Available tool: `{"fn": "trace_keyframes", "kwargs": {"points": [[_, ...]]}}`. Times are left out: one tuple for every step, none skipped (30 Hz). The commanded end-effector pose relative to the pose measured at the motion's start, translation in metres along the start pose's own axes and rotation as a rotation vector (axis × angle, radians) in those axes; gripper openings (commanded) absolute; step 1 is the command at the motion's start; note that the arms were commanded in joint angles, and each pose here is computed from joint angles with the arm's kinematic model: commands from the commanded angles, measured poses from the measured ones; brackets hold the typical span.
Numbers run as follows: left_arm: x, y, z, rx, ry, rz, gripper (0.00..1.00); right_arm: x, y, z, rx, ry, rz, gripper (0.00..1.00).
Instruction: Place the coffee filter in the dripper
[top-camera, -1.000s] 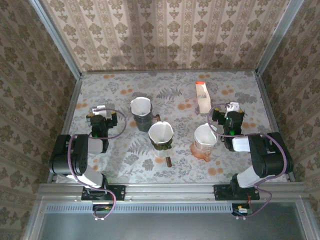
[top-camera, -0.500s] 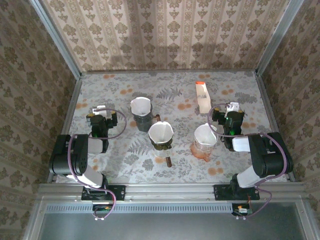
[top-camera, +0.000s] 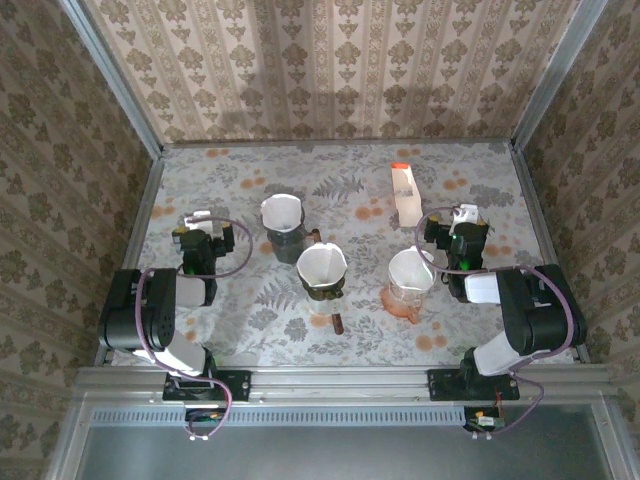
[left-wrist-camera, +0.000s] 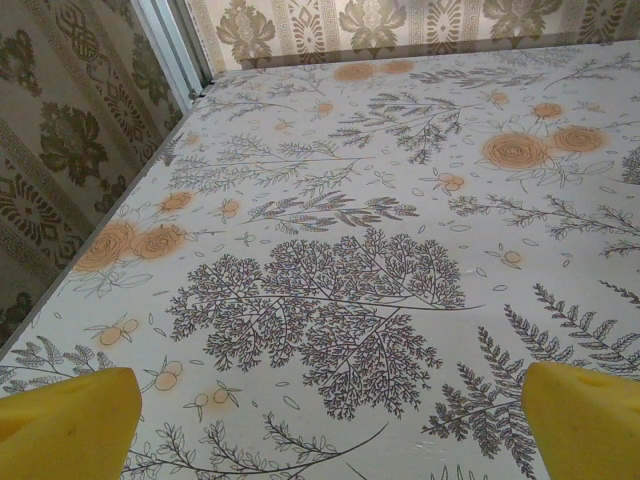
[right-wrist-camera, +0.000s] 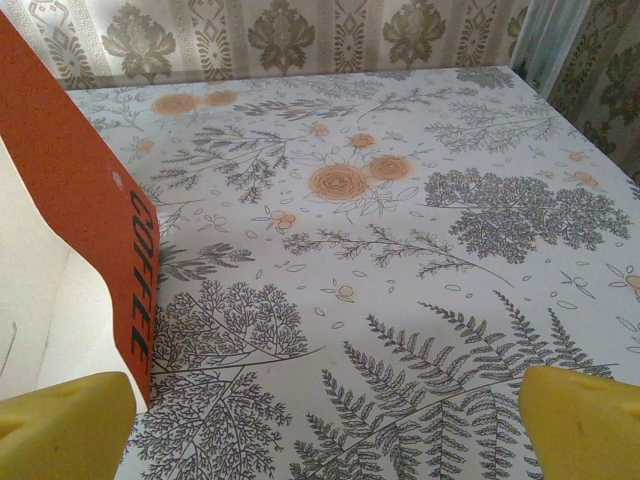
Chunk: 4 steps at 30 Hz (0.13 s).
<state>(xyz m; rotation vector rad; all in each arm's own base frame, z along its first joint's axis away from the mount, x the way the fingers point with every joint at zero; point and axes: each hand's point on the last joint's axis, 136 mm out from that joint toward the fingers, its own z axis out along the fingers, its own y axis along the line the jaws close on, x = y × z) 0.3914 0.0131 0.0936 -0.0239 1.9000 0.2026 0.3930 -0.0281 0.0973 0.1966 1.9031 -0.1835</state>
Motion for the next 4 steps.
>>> {"fn": "trace_keyframes", "kwargs": {"points": [[-0.0068,0.0009,0.0036,0.001,-0.011,0.011,1.00,-0.0034,-0.0025,-0.0017,0.017,-0.023,0.021,1.00],[-0.0071,0.0011,0.0036,-0.001,-0.012,0.011,1.00,-0.0030,-0.0024,-0.0015,0.017,-0.022,0.021,1.00],[-0.0072,0.0010,0.0036,0.000,-0.013,0.011,1.00,-0.0034,-0.0025,-0.0017,0.017,-0.023,0.021,1.00],[-0.0073,0.0009,0.0036,0.001,-0.013,0.011,1.00,-0.0034,-0.0022,-0.0016,0.016,-0.023,0.021,1.00]]}}
